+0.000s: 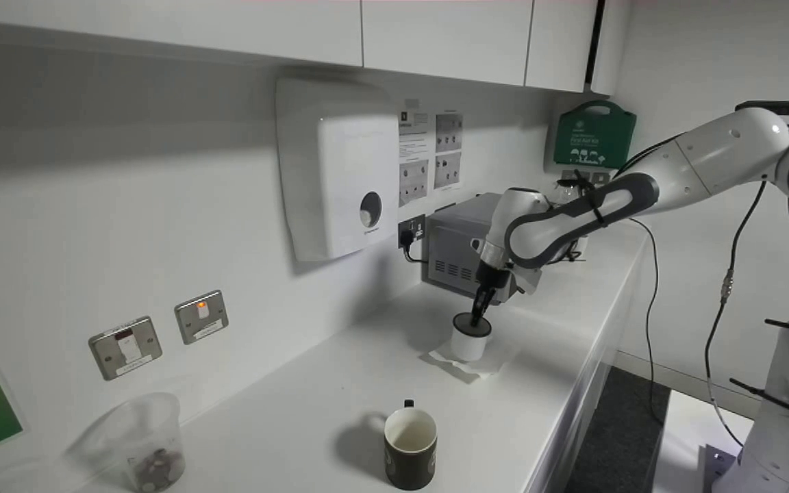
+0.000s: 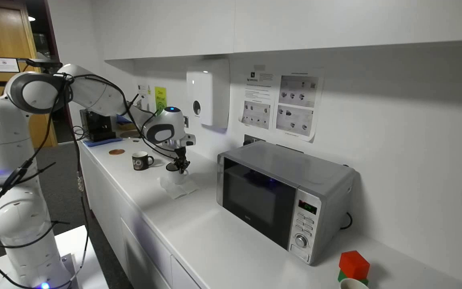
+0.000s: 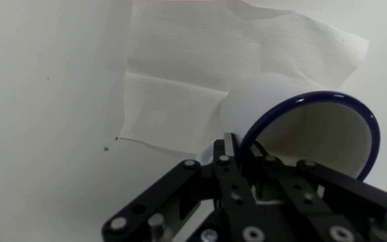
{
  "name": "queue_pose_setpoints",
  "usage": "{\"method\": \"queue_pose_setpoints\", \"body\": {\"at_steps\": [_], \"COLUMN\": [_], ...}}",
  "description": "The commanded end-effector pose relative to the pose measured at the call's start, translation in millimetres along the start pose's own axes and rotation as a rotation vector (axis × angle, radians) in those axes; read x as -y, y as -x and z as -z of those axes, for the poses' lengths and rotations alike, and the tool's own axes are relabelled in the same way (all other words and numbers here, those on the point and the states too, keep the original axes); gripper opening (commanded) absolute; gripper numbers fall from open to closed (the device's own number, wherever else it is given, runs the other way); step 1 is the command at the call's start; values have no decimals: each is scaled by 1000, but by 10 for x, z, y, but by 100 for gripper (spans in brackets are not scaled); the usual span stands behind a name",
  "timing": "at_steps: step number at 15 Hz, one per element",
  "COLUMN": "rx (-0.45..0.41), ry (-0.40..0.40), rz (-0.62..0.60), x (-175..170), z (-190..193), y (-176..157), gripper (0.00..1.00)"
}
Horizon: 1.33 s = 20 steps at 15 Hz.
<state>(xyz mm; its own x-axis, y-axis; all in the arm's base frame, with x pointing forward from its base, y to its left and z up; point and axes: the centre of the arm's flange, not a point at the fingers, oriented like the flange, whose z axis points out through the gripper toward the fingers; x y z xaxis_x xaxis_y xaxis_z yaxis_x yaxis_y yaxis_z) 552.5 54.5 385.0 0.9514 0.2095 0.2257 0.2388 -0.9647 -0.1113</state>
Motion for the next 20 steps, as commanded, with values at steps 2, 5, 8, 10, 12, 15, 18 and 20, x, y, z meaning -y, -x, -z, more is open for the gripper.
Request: {"method": "queue_pose_setpoints", "body": {"at_steps": [2, 5, 8, 10, 12, 15, 18, 20], "rx": [15, 22, 28, 35, 43, 57, 64, 66], "ry": [69, 92, 110, 120, 126, 126, 120, 119], "rz": [-18, -21, -21, -16, -11, -5, -4, -4], "x": [-68, -92, -102, -91, -73, -59, -56, -49], "z": [2, 2, -9, -31, -60, -129, -148, -152], "y": [0, 12, 10, 4, -3, -4, -4, -2], "gripper": [2, 2, 2, 2, 2, 2, 34, 40]}}
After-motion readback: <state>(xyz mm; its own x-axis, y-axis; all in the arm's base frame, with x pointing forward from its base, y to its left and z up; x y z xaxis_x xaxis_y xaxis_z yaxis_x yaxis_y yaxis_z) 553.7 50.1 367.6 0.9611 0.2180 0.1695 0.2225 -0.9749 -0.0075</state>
